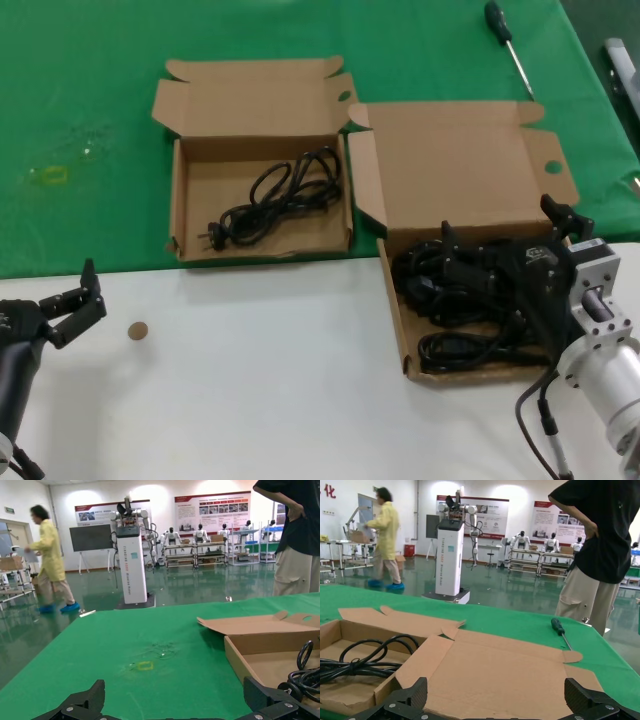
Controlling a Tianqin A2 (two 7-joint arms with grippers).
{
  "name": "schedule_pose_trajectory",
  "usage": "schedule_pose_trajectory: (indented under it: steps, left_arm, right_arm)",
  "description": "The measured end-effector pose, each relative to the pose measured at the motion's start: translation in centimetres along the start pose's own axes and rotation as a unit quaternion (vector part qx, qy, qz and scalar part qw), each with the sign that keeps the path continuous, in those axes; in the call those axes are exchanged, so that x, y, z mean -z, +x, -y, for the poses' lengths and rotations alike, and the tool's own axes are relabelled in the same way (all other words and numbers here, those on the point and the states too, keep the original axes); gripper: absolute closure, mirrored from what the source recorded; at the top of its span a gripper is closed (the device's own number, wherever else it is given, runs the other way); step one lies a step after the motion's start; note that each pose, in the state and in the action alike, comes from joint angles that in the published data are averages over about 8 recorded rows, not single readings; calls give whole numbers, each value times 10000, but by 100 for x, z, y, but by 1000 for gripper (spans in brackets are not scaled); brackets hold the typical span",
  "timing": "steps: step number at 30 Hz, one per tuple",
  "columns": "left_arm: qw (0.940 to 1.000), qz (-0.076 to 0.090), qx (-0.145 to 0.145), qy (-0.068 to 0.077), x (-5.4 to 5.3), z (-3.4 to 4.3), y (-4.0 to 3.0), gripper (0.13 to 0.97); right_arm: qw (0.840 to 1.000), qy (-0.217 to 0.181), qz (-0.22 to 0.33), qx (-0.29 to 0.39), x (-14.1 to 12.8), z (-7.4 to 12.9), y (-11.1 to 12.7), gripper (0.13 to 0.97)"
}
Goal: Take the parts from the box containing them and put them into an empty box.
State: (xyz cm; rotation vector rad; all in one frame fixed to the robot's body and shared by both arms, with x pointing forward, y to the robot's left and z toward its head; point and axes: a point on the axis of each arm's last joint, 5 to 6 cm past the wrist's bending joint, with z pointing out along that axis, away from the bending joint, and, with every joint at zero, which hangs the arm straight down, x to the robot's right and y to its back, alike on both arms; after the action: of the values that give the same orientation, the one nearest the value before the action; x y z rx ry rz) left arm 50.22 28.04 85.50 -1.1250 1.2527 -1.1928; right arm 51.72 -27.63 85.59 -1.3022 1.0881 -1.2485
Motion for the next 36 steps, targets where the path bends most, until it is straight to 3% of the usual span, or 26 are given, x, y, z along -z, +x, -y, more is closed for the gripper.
schedule_pose_trajectory:
  steps: [36]
  left_arm:
    - [10000, 0, 0, 0, 0, 0, 0, 132]
  right_arm:
    - [10000, 0, 0, 0, 0, 0, 0, 130]
